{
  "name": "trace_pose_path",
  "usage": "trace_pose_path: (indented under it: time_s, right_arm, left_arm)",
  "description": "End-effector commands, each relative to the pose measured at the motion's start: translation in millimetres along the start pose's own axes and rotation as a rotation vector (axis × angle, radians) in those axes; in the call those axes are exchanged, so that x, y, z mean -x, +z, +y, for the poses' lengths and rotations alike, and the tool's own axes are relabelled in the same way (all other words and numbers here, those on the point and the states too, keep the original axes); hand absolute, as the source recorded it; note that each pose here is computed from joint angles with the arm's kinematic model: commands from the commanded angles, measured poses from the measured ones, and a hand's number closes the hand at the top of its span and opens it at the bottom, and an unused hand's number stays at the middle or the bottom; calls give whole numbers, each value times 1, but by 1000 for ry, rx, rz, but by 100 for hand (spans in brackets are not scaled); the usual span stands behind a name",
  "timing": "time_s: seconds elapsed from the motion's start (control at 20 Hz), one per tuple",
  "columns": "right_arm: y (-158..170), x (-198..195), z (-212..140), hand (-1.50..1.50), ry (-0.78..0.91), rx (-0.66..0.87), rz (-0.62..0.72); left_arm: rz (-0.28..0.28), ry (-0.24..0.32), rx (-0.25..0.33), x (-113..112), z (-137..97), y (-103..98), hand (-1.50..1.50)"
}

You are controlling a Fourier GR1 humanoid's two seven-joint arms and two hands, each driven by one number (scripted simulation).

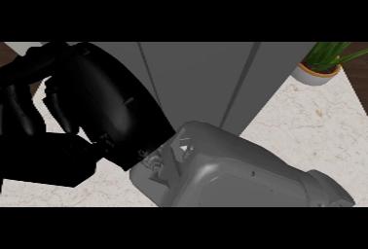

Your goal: Pick up the wine, place it into the cabinet and close the cabinet

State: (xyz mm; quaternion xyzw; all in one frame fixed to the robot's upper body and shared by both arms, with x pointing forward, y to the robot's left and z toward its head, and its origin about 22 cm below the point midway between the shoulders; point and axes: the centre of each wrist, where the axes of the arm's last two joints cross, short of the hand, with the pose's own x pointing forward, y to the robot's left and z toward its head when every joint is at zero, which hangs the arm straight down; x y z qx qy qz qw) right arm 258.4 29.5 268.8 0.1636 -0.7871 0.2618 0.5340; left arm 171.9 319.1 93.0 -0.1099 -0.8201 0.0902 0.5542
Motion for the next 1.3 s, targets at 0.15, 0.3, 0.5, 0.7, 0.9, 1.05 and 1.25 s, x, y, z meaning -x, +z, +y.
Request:
trace_pose_path:
  time_s: [0.15,0.3,0.5,0.7,0.9,1.05,1.25]
  right_arm:
    - [-46,15,-39,150,19,83,60]
    - [-58,20,-53,150,-1,74,52]
    - [-61,60,-74,150,31,101,69]
    - [-57,64,-101,150,45,119,65]
    - [-61,80,-107,150,107,135,74]
    - [-55,98,-119,150,154,165,84]
    - [-56,97,-115,150,169,141,74]
  left_arm:
    - [-7,-7,-6,-2,-17,6,-150]
    - [-15,-20,-2,-1,4,-15,-150]
    - [-9,-26,1,8,0,-5,-150]
    - [-29,-40,-8,14,0,-14,-150]
    - [-19,-8,13,2,-9,-23,-150]
    - [5,-11,19,5,-5,-10,-150]
    - [7,-12,21,-1,-13,-19,-150]
